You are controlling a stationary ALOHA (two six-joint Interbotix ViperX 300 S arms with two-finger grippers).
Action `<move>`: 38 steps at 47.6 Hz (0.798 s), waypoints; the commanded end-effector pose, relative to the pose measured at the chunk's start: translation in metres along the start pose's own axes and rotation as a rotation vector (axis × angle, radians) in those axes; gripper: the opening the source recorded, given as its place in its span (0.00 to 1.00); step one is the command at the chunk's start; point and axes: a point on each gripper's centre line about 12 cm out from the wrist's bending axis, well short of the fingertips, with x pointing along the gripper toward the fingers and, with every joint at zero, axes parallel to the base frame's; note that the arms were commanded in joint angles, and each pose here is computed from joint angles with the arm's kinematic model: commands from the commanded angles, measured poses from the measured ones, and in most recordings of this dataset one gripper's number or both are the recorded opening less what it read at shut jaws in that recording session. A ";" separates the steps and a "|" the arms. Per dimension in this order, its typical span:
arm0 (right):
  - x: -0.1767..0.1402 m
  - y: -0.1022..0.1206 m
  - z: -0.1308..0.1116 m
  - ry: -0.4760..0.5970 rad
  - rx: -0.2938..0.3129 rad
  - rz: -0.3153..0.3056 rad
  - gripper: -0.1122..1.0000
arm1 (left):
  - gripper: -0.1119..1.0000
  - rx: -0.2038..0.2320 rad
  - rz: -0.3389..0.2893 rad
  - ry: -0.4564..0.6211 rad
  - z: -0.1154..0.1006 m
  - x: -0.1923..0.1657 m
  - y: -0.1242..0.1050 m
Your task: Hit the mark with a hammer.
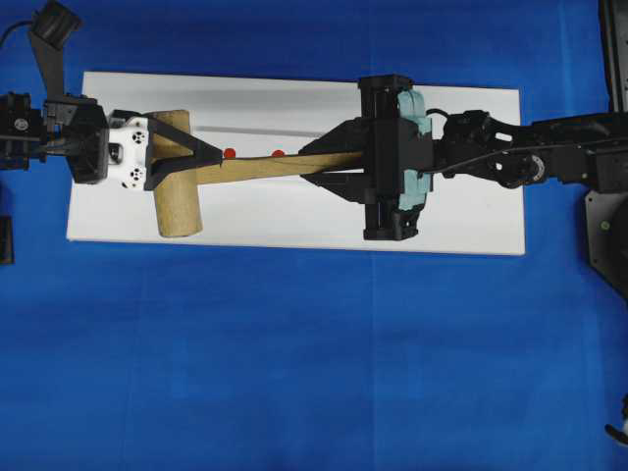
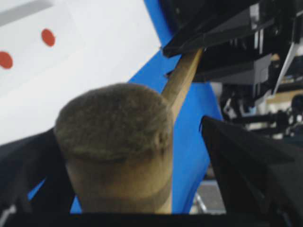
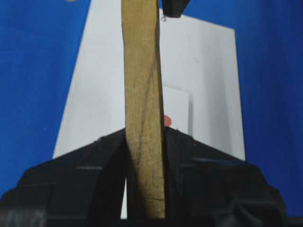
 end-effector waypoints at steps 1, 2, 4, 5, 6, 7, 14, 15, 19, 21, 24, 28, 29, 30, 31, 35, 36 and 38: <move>-0.003 -0.001 0.013 -0.037 0.015 -0.005 0.18 | 0.93 0.001 -0.026 -0.013 0.004 -0.002 -0.008; -0.004 -0.001 0.014 -0.037 0.015 -0.004 0.18 | 0.93 0.001 -0.024 -0.013 0.004 -0.002 -0.007; -0.003 -0.001 0.012 -0.032 0.017 -0.001 0.18 | 0.92 0.001 -0.026 -0.013 0.004 -0.002 -0.008; -0.004 -0.001 0.013 -0.033 0.019 0.000 0.18 | 0.92 0.000 -0.024 -0.011 0.004 -0.002 -0.007; -0.004 -0.001 0.012 -0.031 0.022 0.002 0.18 | 0.92 0.000 -0.024 -0.011 0.004 -0.002 -0.007; -0.004 0.000 0.012 -0.030 0.024 0.003 0.18 | 0.92 0.000 -0.021 -0.010 0.003 -0.002 -0.007; -0.005 0.000 0.010 -0.025 0.037 0.005 0.18 | 0.91 0.003 0.000 0.006 0.001 -0.008 -0.005; -0.006 0.000 0.010 -0.025 0.040 0.006 0.18 | 0.91 0.003 0.007 0.009 0.000 -0.009 -0.003; -0.010 -0.001 0.008 -0.025 0.046 0.004 0.18 | 0.91 0.001 0.016 0.019 -0.002 -0.018 -0.002; -0.012 -0.001 0.007 -0.024 0.051 0.002 0.18 | 0.91 0.001 0.016 0.019 -0.002 -0.024 -0.001; -0.014 -0.001 0.005 -0.021 0.063 0.001 0.18 | 0.91 0.003 0.011 0.017 -0.003 -0.033 0.000; -0.017 -0.001 0.002 -0.019 0.073 0.000 0.18 | 0.91 0.012 -0.007 0.010 -0.004 -0.046 0.001; -0.018 -0.001 0.002 -0.019 0.076 -0.001 0.18 | 0.91 0.013 -0.007 0.011 -0.005 -0.049 0.002; -0.019 -0.001 0.001 -0.019 0.078 -0.001 0.18 | 0.91 0.013 -0.012 0.009 -0.005 -0.052 0.002; -0.020 -0.001 0.001 -0.018 0.079 0.000 0.18 | 0.91 0.013 -0.014 0.010 -0.005 -0.055 0.003; -0.022 -0.001 0.000 -0.019 0.086 -0.002 0.18 | 0.91 0.018 -0.017 0.016 -0.007 -0.070 0.003; -0.022 -0.001 -0.001 -0.017 0.087 -0.002 0.18 | 0.91 0.017 -0.017 0.016 -0.006 -0.073 0.002; -0.023 -0.001 -0.001 -0.017 0.088 -0.002 0.18 | 0.91 0.019 -0.010 0.020 -0.007 -0.077 0.004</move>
